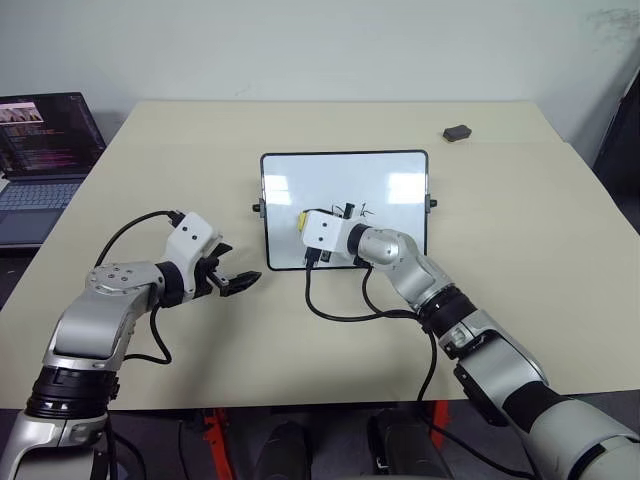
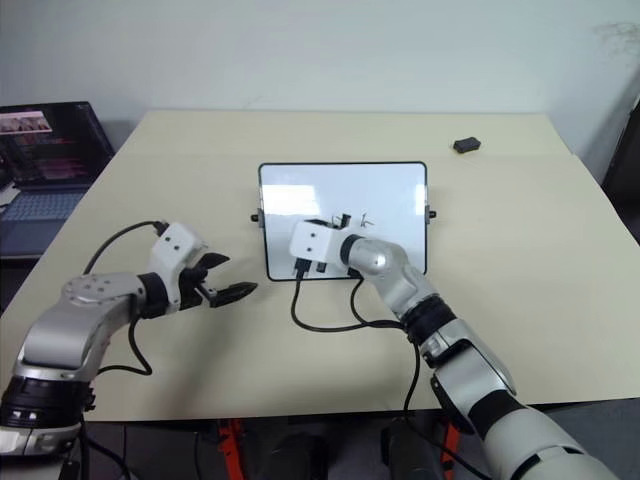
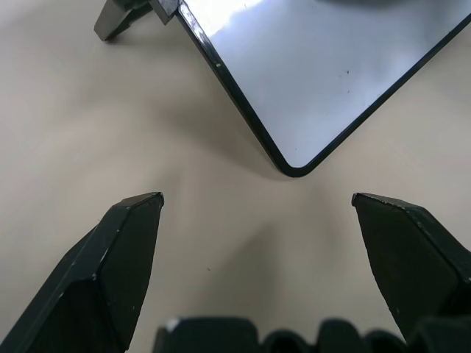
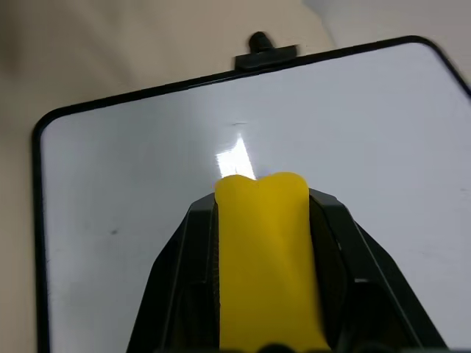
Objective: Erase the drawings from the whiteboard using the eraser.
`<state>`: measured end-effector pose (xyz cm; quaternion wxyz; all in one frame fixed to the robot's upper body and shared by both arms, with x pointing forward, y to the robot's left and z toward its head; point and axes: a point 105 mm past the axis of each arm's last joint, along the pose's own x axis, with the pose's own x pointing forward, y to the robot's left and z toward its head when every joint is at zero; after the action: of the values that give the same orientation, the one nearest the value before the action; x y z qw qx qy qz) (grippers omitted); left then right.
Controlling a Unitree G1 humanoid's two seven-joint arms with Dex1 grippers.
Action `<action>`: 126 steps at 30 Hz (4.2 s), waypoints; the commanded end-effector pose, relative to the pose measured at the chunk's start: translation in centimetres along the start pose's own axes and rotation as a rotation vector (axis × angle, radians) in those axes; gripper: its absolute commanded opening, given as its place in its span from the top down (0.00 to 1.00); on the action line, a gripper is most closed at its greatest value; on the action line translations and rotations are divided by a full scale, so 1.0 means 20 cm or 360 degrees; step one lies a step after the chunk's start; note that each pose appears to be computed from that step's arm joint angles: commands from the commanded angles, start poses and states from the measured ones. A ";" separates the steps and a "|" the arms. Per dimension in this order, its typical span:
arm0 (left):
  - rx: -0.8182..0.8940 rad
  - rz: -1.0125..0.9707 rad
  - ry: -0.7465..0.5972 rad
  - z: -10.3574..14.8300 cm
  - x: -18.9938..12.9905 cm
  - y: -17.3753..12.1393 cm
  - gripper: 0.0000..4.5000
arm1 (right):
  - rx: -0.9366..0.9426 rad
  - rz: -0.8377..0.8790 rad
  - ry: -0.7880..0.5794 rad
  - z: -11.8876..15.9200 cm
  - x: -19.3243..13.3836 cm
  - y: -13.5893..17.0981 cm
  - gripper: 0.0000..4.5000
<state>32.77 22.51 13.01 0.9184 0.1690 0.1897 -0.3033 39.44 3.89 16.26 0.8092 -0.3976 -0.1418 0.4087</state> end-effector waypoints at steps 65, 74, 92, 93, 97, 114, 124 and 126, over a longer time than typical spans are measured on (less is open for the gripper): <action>0.0097 -0.0183 -0.0290 0.35 0.10 -0.10 0.00 | 0.0162 -0.0140 0.0246 -0.22 -0.15 -0.11 0.72; 0.0107 -0.0207 -0.0316 0.35 0.11 -0.12 0.00 | 0.0100 -0.0089 0.0297 -0.24 -0.17 -0.08 0.72; 0.0137 -0.0238 -0.0376 0.36 0.12 -0.15 0.00 | 0.0116 -0.0027 0.0491 -0.39 -0.26 -0.04 0.72; 0.0134 -0.0238 -0.0377 0.36 0.12 -0.15 0.00 | 0.0115 -0.0001 0.0512 -0.41 -0.28 -0.02 0.72; 0.0125 -0.0239 -0.0377 0.35 0.12 -0.16 0.00 | 0.0114 0.0026 0.0534 -0.42 -0.29 -0.01 0.72; 0.0102 -0.0237 -0.0374 0.34 0.11 -0.17 0.00 | 0.0119 -0.0183 0.0276 -0.16 -0.07 -0.18 0.72; 0.0080 -0.0192 -0.0388 0.34 0.12 -0.15 0.00 | 0.0193 -0.0206 0.0329 -0.26 -0.14 -0.17 0.72; 0.0079 -0.0194 -0.0390 0.34 0.12 -0.16 0.00 | 0.0258 -0.0313 0.0204 -0.20 -0.15 -0.21 0.72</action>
<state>34.34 16.27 15.87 0.9085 0.1380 0.1045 -0.3802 41.66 -0.61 16.43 0.8617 -0.3681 -0.0848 0.3388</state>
